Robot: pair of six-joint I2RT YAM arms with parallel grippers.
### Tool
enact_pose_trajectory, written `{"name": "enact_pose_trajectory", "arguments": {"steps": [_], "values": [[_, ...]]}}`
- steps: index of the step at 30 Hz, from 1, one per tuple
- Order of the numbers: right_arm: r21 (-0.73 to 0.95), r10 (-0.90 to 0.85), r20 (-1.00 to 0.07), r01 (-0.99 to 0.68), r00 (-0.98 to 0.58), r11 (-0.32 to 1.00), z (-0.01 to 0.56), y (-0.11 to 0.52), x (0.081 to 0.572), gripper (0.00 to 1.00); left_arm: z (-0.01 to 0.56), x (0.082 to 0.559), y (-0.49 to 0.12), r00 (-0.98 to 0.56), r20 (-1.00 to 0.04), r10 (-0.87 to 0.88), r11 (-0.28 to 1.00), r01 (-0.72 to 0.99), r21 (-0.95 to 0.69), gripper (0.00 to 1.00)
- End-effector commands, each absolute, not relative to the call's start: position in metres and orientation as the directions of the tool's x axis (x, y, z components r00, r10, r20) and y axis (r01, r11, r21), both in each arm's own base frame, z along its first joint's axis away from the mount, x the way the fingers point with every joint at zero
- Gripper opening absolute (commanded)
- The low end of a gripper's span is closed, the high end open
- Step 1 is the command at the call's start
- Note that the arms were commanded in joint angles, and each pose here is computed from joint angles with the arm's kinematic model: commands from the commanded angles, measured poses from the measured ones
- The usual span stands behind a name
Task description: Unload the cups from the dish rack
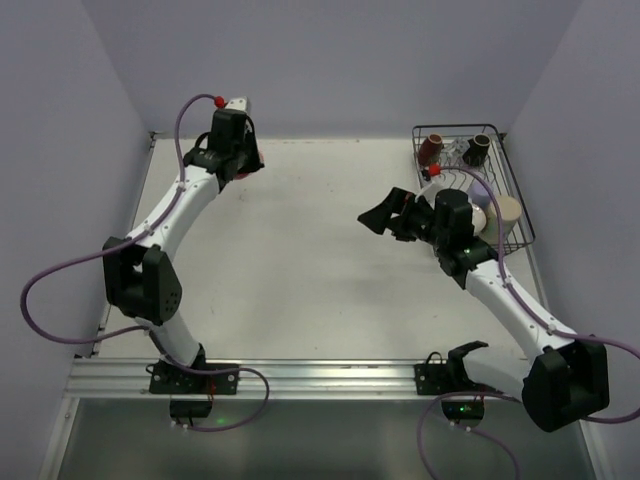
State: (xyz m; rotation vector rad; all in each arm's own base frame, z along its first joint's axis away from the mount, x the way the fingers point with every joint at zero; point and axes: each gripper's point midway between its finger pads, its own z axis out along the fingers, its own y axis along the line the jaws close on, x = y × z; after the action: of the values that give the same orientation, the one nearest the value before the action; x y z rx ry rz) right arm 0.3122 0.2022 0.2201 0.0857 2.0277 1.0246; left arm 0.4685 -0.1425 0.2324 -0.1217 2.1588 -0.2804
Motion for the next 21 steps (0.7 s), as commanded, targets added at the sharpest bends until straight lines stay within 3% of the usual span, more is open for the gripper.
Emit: {"name": "enact_pose_trajectory", "arguments": {"steps": [1,12,19,21], "values": [[0.584,0.315,-0.708,-0.272,-0.632,0.765,0.202,0.184,0.299,0.99,0.202,0.453,-0.100,-0.727,-0.684,-0.058,0.998,-0.041,-0.042,0.00],[0.543,0.265,-0.736,-0.310,-0.623,0.780,0.199,0.190,0.290,0.99,0.133,0.459,-0.077,-0.889,-0.458,0.023,0.994,-0.026,0.102,0.00],[0.545,0.261,-0.735,-0.316,-0.626,0.777,0.198,0.193,0.290,0.99,0.118,0.463,-0.064,-0.905,-0.425,0.029,0.985,-0.048,0.169,0.01],[0.542,0.259,-0.734,-0.312,-0.628,0.780,0.196,0.193,0.290,0.99,0.112,0.462,-0.060,-0.914,-0.405,0.025,0.985,-0.048,0.168,0.06]]}}
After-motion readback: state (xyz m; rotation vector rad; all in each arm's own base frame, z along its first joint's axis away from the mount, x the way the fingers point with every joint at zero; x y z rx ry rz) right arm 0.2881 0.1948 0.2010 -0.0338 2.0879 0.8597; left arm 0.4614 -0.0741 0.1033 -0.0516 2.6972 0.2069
